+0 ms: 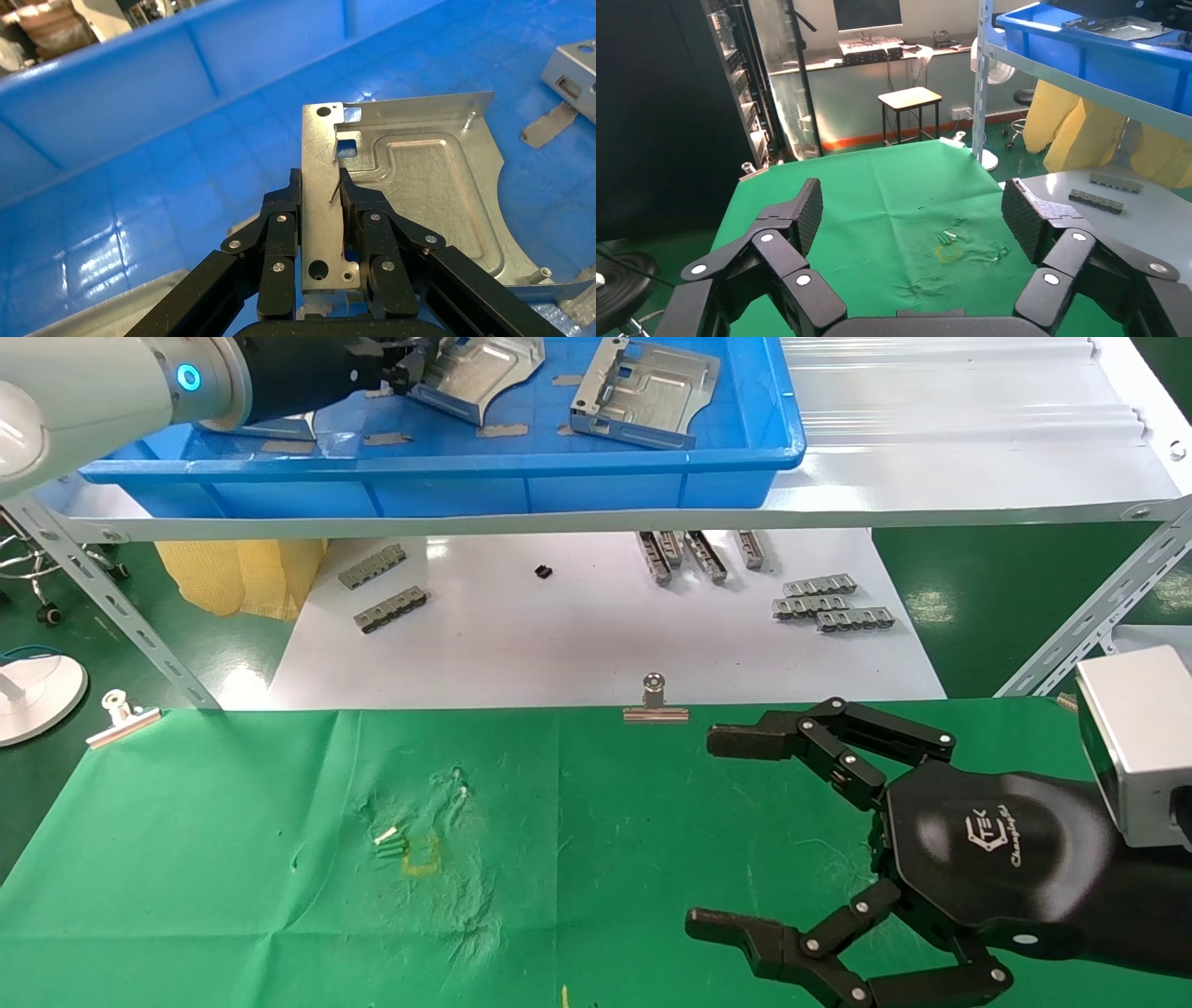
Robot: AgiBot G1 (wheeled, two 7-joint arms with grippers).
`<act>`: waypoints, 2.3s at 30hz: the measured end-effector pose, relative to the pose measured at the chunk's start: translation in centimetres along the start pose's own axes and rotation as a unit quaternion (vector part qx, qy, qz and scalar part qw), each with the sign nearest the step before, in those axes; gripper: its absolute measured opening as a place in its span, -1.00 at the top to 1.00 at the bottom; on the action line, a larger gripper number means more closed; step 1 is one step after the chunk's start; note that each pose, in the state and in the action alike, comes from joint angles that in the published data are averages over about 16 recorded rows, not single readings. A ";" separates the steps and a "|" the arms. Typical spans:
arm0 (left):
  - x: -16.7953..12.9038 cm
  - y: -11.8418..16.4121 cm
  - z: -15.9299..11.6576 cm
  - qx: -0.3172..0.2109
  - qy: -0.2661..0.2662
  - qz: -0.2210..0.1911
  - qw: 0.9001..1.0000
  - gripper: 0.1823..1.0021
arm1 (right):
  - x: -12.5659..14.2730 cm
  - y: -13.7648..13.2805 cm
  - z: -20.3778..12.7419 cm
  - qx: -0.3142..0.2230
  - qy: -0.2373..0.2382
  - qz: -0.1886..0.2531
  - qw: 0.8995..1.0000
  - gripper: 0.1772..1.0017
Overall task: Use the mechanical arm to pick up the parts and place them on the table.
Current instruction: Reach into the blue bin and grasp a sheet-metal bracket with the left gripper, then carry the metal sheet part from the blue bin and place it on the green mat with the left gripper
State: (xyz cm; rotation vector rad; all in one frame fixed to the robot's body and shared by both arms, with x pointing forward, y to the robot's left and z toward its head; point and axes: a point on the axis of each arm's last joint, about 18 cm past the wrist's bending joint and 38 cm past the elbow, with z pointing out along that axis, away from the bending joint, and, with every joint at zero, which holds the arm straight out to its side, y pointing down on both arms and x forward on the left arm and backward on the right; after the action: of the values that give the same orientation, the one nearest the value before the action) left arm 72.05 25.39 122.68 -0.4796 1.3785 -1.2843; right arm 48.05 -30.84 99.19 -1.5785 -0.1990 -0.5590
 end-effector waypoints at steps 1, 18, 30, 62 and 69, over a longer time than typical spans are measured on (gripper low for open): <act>0.0 -0.2 -0.1 0.004 0.003 0.001 1.000 0.71 | 0.0 0.0 0.0 0.000 0.000 0.000 1.000 -0.77; 0.2 -1.8 -6.2 0.082 0.150 0.032 0.985 0.77 | 0.0 0.0 0.0 0.000 0.000 0.000 1.000 -0.99; 1.4 1.2 -12.8 0.105 0.280 0.094 0.950 0.77 | 0.0 0.0 0.0 0.000 0.000 0.000 1.000 -1.00; 7.0 22.6 -16.8 -0.078 0.413 0.266 0.867 0.77 | 0.0 0.0 0.0 0.000 0.000 0.000 1.000 -1.00; 6.9 23.8 -15.5 -0.082 0.394 0.280 0.872 0.76 | 0.0 0.0 0.0 0.000 0.000 0.000 1.000 -1.00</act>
State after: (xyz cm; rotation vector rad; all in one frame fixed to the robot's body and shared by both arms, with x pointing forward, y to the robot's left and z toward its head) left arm 65.36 33.55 95.39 0.3938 2.1137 -0.8883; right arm 48.05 -30.84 99.19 -1.5785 -0.1990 -0.5590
